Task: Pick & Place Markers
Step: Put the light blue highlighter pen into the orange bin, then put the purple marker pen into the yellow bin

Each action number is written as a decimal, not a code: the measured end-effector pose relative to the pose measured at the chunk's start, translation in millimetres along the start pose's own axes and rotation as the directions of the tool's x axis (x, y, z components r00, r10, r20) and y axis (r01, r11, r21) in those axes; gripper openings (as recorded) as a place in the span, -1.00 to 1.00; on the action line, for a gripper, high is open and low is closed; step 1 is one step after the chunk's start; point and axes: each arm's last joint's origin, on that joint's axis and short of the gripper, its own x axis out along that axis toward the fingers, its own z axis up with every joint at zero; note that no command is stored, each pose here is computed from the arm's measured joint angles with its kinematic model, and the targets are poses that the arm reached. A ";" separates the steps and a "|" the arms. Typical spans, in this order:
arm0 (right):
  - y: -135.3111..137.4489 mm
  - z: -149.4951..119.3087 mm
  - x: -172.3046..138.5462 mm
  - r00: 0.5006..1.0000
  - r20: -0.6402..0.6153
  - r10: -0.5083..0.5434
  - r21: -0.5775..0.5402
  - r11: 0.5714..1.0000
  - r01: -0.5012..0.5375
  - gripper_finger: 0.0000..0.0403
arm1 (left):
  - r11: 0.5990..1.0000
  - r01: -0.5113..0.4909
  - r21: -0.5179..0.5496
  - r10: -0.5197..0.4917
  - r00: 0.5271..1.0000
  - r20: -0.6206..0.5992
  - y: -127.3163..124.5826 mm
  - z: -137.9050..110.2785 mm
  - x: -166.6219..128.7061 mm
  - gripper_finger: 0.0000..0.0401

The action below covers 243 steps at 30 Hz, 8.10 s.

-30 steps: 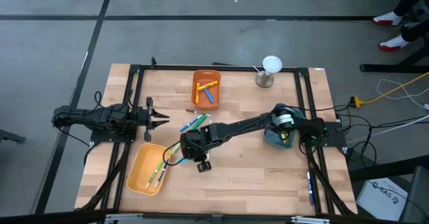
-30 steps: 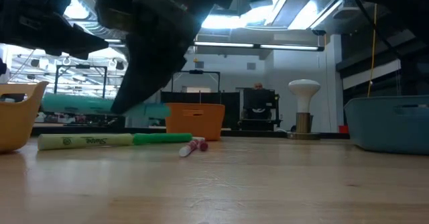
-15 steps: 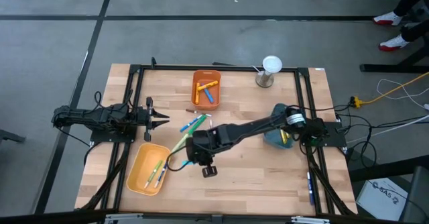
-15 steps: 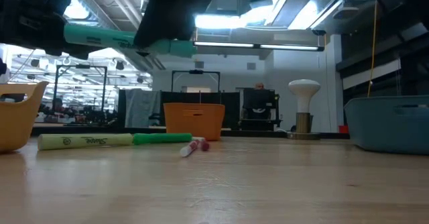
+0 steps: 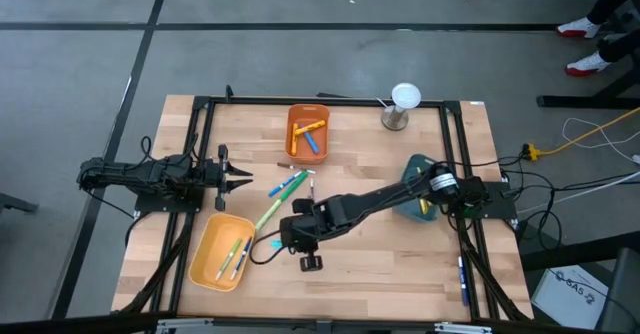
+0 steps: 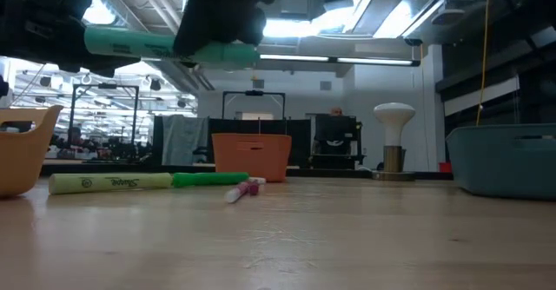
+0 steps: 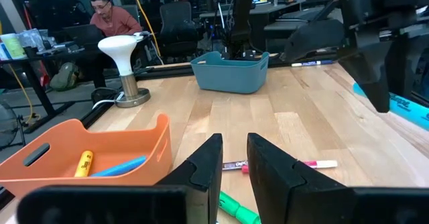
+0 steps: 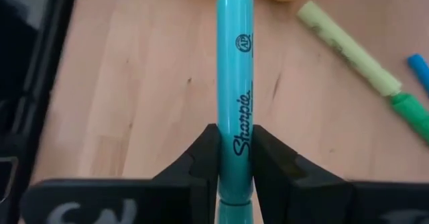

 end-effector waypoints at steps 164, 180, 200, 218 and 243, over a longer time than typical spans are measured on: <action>-231.5 -102.0 -29.1 0.578 0.299 -0.759 0.833 0.503 0.231 -0.64 | 1.000 0.000 0.000 0.000 1.000 0.000 0.0 0.1 0.0 -0.68; -233.5 -90.4 -43.4 0.668 0.132 -0.732 0.818 0.462 0.344 -0.64 | 1.000 0.000 0.000 0.000 1.000 0.000 0.0 0.1 0.0 -0.68; -255.0 -98.9 6.0 0.712 0.179 -0.679 0.815 0.508 0.280 -0.56 | 1.000 0.000 0.000 0.000 1.000 0.000 0.0 0.1 0.0 -0.67; -264.0 -85.0 -3.9 0.680 0.383 -0.626 0.770 0.623 0.140 0.10 | 1.000 0.000 0.000 0.000 1.000 0.000 0.0 0.1 0.0 -0.67; -172.2 -32.1 -9.2 0.564 0.826 -0.017 0.052 0.998 -0.046 0.14 | 1.000 -0.001 0.000 0.001 1.000 0.000 0.1 0.1 0.0 -0.67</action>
